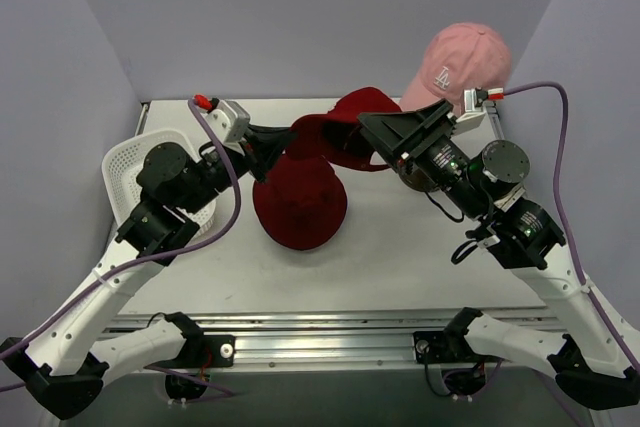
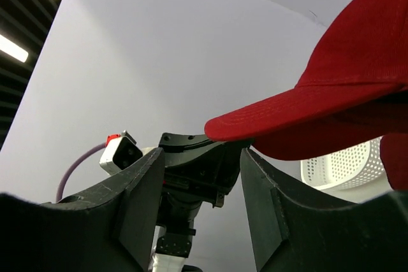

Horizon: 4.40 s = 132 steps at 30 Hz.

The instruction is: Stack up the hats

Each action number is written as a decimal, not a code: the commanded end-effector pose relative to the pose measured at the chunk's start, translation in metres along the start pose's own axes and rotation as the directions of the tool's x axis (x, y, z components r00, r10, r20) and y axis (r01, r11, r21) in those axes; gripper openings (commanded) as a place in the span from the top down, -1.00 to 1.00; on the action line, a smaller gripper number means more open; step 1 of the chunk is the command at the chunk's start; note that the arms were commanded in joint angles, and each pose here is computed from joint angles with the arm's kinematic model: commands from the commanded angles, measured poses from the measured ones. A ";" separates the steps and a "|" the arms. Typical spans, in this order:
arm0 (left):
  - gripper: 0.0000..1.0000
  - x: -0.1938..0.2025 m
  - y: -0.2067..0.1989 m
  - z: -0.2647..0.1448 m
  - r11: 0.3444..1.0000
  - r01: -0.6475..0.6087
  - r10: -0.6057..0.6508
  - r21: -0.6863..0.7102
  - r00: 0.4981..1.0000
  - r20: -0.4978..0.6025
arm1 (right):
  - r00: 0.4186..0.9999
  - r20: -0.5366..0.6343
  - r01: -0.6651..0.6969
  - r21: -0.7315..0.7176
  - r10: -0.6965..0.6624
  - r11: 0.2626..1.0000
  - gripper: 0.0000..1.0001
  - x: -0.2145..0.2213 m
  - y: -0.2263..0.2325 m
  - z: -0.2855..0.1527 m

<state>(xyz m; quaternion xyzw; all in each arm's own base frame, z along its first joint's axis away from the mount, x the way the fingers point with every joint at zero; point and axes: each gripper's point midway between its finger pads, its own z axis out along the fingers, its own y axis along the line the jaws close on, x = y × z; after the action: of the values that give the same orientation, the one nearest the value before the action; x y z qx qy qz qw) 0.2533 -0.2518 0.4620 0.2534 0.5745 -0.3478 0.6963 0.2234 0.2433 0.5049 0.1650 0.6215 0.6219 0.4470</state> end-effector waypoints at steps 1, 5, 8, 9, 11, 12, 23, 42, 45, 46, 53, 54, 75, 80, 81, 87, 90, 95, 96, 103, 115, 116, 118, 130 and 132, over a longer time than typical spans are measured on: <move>0.95 -0.038 0.002 0.000 0.997 -0.062 0.068 -0.047 0.988 0.139 | 0.998 0.034 -0.059 0.007 0.059 0.998 0.07 -0.007 0.005 -0.002; 0.95 -0.031 -0.008 0.002 0.996 -0.082 0.085 -0.033 0.989 0.120 | 0.995 0.062 -0.078 0.048 0.075 0.996 0.07 -0.009 -0.007 0.003; 0.95 -0.028 -0.007 0.002 0.993 -0.113 0.117 -0.046 0.986 0.114 | 0.993 0.069 -0.097 0.076 0.092 0.992 0.07 -0.007 -0.017 0.007; 0.95 -0.027 -0.010 0.002 0.993 -0.114 0.118 -0.038 0.986 0.115 | 0.993 0.072 -0.102 0.082 0.096 0.991 0.07 -0.007 -0.020 0.008; 0.95 -0.025 -0.013 0.003 0.991 -0.129 0.132 -0.034 0.985 0.112 | 0.991 0.085 -0.107 0.098 0.099 0.989 0.07 -0.007 -0.026 0.010; 0.95 -0.024 -0.016 0.003 0.991 -0.132 0.134 -0.027 0.985 0.109 | 0.991 0.089 -0.107 0.101 0.098 0.989 0.07 -0.008 -0.027 0.010; 0.95 -0.013 -0.025 -0.003 0.986 -0.167 0.164 0.013 0.980 0.113 | 0.991 0.087 -0.112 0.106 0.103 0.988 0.55 -0.001 -0.042 0.023; -0.22 -0.051 -0.013 -0.064 0.995 0.015 0.008 -0.103 0.974 0.225 | 0.938 0.122 0.344 -0.213 -0.324 0.915 1.00 -0.006 0.022 0.005; -0.31 -0.049 -0.009 -0.062 0.991 0.056 -0.028 -0.123 0.976 0.217 | 0.903 0.153 0.427 -0.225 -0.401 0.876 1.00 -0.015 0.039 0.006; -0.33 -0.047 -0.011 -0.059 0.992 0.060 -0.036 -0.112 0.978 0.205 | 0.892 0.135 0.451 -0.204 -0.431 0.869 1.00 -0.013 0.033 0.013; -0.36 -0.039 -0.013 -0.027 0.986 0.125 -0.114 -0.111 0.988 0.104 | 0.772 0.170 0.630 -0.072 -0.613 0.773 1.00 -0.069 0.043 0.040; -0.36 -0.035 -0.013 -0.021 0.982 0.151 -0.140 -0.116 0.986 0.094 | 0.764 0.198 0.637 -0.086 -0.614 0.766 1.00 -0.081 0.059 0.038; -0.36 0.099 -0.018 0.034 0.962 0.252 -0.264 -0.108 0.957 -0.117 | 0.943 0.287 0.282 -0.431 -0.166 0.857 1.00 -0.212 0.006 -0.030; -0.36 0.114 -0.018 0.032 0.965 0.240 -0.254 -0.108 0.956 -0.148 | 0.935 0.327 0.275 -0.428 -0.137 0.861 1.00 -0.207 0.000 -0.048; -0.36 0.114 -0.019 0.031 0.965 0.240 -0.254 -0.103 0.957 -0.144 | 0.935 0.332 0.265 -0.417 -0.125 0.870 1.00 -0.207 -0.007 -0.050; -0.36 0.121 -0.019 0.026 0.963 0.248 -0.261 -0.102 0.955 -0.139 | 0.932 0.342 0.264 -0.401 -0.124 0.877 1.00 -0.202 -0.017 -0.057; -0.36 0.120 -0.019 0.025 0.963 0.248 -0.261 -0.101 0.956 -0.137 | 0.932 0.344 0.248 -0.381 -0.112 0.891 1.00 -0.201 -0.032 -0.058; -0.36 0.122 -0.019 0.025 0.963 0.251 -0.264 -0.102 0.955 -0.139 | 0.935 0.343 0.232 -0.392 -0.092 0.890 1.00 -0.202 -0.051 -0.062; -0.36 0.120 -0.024 0.026 0.963 0.260 -0.268 -0.074 0.954 -0.137 | 0.935 0.342 0.230 -0.394 -0.091 0.890 1.00 -0.203 -0.052 -0.062; -0.37 0.069 -0.040 0.055 0.938 0.346 -0.344 0.013 0.937 -0.066 | 0.939 0.330 0.234 -0.413 -0.095 0.880 1.00 -0.199 -0.057 -0.068; -0.45 0.012 -0.069 0.143 0.835 0.522 -0.522 0.175 0.852 -0.047 | 0.946 0.321 0.196 -0.435 -0.052 0.879 1.00 -0.189 -0.081 -0.078; -0.46 0.012 -0.070 0.147 0.829 0.529 -0.530 0.182 0.847 -0.047 | 0.948 0.316 0.185 -0.442 -0.041 0.878 1.00 -0.189 -0.084 -0.079; -0.47 0.015 -0.073 0.156 0.810 0.554 -0.554 0.192 0.831 -0.058 | 0.953 0.303 0.177 -0.458 -0.035 0.871 1.00 -0.188 -0.086 -0.080; -0.53 0.028 -0.082 0.194 0.738 0.629 -0.628 0.243 0.773 -0.092 | 0.957 0.279 0.199 -0.443 -0.076 0.874 1.00 -0.185 -0.090 -0.079; -0.54 0.030 -0.080 0.198 0.743 0.626 -0.625 0.235 0.775 -0.091 | 0.957 0.278 0.210 -0.443 -0.089 0.871 1.00 -0.184 -0.088 -0.079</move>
<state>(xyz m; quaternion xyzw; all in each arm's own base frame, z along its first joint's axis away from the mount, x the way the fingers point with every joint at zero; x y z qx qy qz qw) 0.3258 -0.4602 0.4297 0.1287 0.6312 -0.5985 0.4763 0.3573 0.0122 0.4236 0.2826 0.4431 0.6934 0.4929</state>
